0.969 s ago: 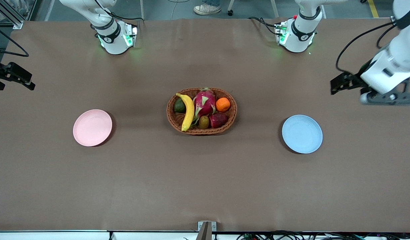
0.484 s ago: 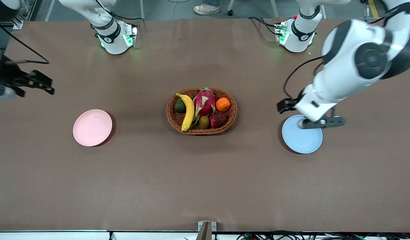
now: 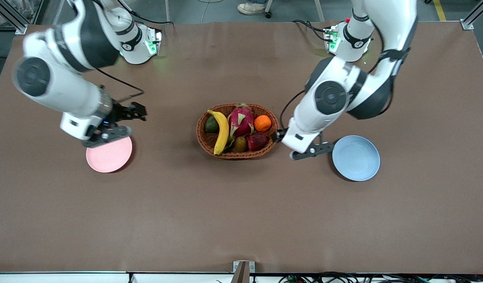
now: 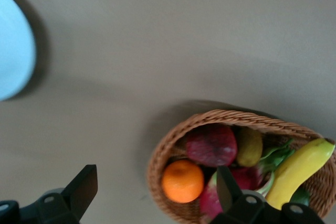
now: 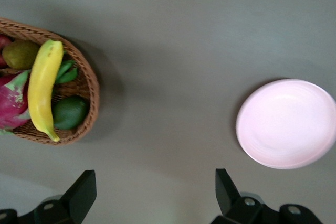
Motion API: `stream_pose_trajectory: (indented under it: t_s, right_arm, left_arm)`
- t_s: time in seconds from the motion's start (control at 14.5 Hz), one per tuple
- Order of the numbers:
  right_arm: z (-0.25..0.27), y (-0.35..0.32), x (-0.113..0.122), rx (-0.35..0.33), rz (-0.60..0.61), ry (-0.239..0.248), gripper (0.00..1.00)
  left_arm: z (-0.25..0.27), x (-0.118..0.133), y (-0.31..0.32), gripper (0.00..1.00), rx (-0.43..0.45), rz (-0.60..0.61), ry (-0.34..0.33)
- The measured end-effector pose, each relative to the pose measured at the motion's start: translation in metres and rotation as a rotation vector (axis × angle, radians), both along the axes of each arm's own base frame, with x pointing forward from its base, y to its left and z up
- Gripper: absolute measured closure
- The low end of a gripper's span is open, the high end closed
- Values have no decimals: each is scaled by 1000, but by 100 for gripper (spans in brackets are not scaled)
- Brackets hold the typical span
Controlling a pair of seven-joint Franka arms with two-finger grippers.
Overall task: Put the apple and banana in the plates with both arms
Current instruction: 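Grasp the banana with the right gripper while the left gripper grasps the apple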
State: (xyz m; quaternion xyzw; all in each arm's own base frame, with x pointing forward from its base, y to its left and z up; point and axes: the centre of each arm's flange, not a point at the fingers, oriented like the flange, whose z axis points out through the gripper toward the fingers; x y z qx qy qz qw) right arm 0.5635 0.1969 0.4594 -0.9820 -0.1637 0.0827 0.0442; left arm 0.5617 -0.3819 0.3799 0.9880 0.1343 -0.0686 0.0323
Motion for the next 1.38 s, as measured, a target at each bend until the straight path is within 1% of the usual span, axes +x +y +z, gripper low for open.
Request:
stream_pose_trajectory:
  t_s: [0.21, 0.35, 0.55, 0.62, 0.83, 0.9, 1.04, 1.25, 1.38]
  right_arm:
    - [-44, 55, -4, 13, 23, 19, 0]
    - [-67, 89, -10, 43, -7, 33, 0]
    - [-99, 131, -18, 88, -47, 44, 2]
    - [-109, 139, -20, 99, -59, 49, 2]
    - [-136, 146, -19, 112, -86, 73, 7]
    - [-143, 147, -18, 123, -102, 81, 7]
    - [-153, 148, -14, 144, -128, 76, 9]
    - [-170, 155, -10, 166, -208, 64, 9]
    - [-181, 166, -11, 171, -232, 45, 9]
  left_arm:
    - [-47, -12, -38, 0, -3, 70, 10]
    - [-71, -19, -53, 0, -1, 112, 19]
    - [-99, -20, -57, 0, 3, 123, 34]
    - [-106, -20, -58, 0, 3, 124, 38]
    - [-124, -22, -60, 0, 12, 122, 55]
    - [-129, -22, -61, 0, 5, 123, 50]
    - [-134, -20, -63, 0, -8, 126, 37]
    - [-135, -22, -67, 0, -13, 123, 38]
    - [-136, -24, -68, 0, -13, 122, 40]
